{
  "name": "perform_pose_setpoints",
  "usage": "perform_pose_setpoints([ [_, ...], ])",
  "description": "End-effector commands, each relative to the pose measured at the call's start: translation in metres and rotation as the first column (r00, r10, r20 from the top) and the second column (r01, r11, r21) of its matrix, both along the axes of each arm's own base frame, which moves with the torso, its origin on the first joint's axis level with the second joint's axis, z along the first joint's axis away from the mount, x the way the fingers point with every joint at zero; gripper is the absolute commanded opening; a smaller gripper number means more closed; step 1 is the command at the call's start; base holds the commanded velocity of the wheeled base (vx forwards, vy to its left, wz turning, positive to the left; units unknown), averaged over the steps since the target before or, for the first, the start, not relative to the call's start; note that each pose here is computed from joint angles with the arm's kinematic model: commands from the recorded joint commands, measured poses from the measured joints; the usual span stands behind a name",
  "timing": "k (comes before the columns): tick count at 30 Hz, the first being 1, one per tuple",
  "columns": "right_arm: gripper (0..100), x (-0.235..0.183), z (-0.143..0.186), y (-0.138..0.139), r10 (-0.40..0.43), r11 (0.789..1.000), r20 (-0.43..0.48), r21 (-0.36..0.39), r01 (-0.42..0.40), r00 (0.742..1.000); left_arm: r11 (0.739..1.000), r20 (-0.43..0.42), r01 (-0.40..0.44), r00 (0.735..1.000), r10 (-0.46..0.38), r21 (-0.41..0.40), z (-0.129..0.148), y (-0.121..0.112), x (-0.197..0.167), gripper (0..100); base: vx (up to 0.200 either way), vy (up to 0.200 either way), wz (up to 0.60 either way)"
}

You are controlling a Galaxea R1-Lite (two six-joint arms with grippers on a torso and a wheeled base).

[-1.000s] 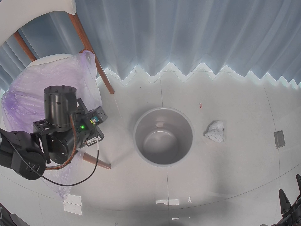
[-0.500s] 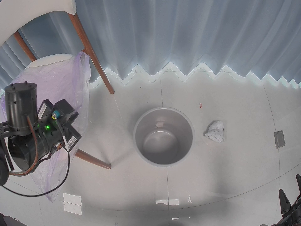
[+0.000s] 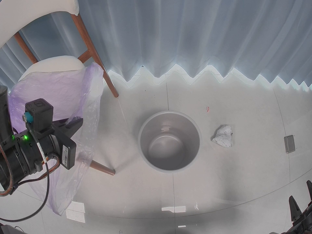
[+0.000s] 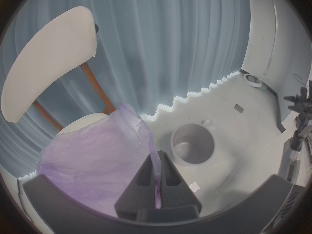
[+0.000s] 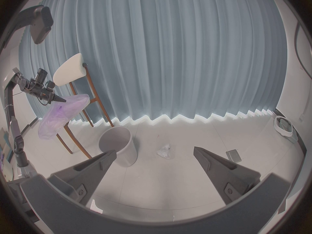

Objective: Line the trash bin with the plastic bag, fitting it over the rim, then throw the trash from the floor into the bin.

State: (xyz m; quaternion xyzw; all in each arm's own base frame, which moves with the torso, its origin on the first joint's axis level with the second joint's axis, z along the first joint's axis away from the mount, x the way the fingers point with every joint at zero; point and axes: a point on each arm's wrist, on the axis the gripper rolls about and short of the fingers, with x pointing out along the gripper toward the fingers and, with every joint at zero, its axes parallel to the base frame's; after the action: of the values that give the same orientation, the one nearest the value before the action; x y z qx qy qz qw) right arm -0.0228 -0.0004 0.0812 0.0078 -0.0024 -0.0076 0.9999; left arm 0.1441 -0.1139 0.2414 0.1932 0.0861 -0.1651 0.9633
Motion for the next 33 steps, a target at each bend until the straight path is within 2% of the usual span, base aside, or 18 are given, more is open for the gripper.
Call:
perform_pose_setpoints([
  [1, 100, 0.000, -0.005, 0.000, 0.000, 1.000, 0.000, 0.000, 0.000, 1.000, 0.998, 0.019, 0.053, 0.998, -0.052, -0.038, 0.008, -0.004, -0.007, 0, 0.000, 0.000, 0.00],
  [3, 100, 0.000, -0.005, 0.000, 0.000, 1.000, 0.000, 0.000, 0.000, 1.000, 0.995, 0.016, 0.079, 0.997, -0.078, -0.060, 0.010, -0.009, -0.010, 0, 0.000, 0.000, 0.00],
  [7, 100, 0.000, -0.005, 0.000, 0.000, 1.000, 0.000, 0.000, 0.000, 1.000, 0.974, 0.011, 0.158, 0.987, -0.159, -0.160, 0.018, -0.025, -0.020, 0, 0.000, 0.000, 0.00],
  [9, 100, 0.000, -0.005, 0.000, 0.000, 1.000, 0.000, 0.000, 0.000, 1.000, 0.968, 0.013, 0.183, 0.983, -0.184, -0.173, 0.022, -0.031, -0.022, 0, 0.000, 0.000, 0.00],
  [12, 100, 0.000, -0.005, 0.000, 0.000, 1.000, 0.000, 0.000, 0.000, 1.000, 0.946, -0.002, 0.234, 0.971, -0.240, -0.223, 0.027, -0.047, -0.021, 0, 0.000, 0.000, 0.00],
  [14, 100, 0.000, -0.005, 0.000, 0.000, 1.000, 0.000, 0.000, 0.000, 1.000, 0.919, -0.026, 0.289, 0.952, -0.306, -0.269, 0.028, -0.056, -0.018, 0, 0.000, 0.000, 0.00],
  [18, 100, 0.000, -0.005, 0.000, 0.000, 1.000, 0.000, 0.000, 0.000, 1.000, 0.889, -0.029, 0.357, 0.924, -0.380, -0.287, 0.034, -0.068, -0.013, 0, 0.000, 0.000, 0.00],
  [24, 100, 0.000, -0.005, 0.000, 0.000, 1.000, 0.000, 0.001, 0.000, 1.000, 0.873, -0.030, 0.384, 0.911, -0.411, -0.300, 0.039, -0.088, -0.002, 0, 0.000, 0.000, 0.00],
  [27, 100, 0.000, -0.005, 0.000, 0.000, 1.000, 0.000, 0.001, 0.000, 1.000, 0.848, -0.021, 0.430, 0.889, -0.458, -0.311, 0.045, -0.108, 0.003, 0, 0.000, 0.000, 0.00],
  [30, 100, 0.000, -0.005, 0.000, 0.000, 1.000, 0.000, 0.001, 0.000, 1.000, 0.842, -0.020, 0.440, 0.883, -0.469, -0.312, 0.046, -0.118, 0.005, 0, 0.000, 0.000, 0.00],
  [33, 100, 0.000, -0.005, 0.000, 0.000, 1.000, 0.000, 0.001, 0.000, 1.000, 0.827, -0.014, 0.464, 0.870, -0.493, -0.317, 0.049, -0.139, 0.011, 0, 0.000, 0.000, 0.00],
])
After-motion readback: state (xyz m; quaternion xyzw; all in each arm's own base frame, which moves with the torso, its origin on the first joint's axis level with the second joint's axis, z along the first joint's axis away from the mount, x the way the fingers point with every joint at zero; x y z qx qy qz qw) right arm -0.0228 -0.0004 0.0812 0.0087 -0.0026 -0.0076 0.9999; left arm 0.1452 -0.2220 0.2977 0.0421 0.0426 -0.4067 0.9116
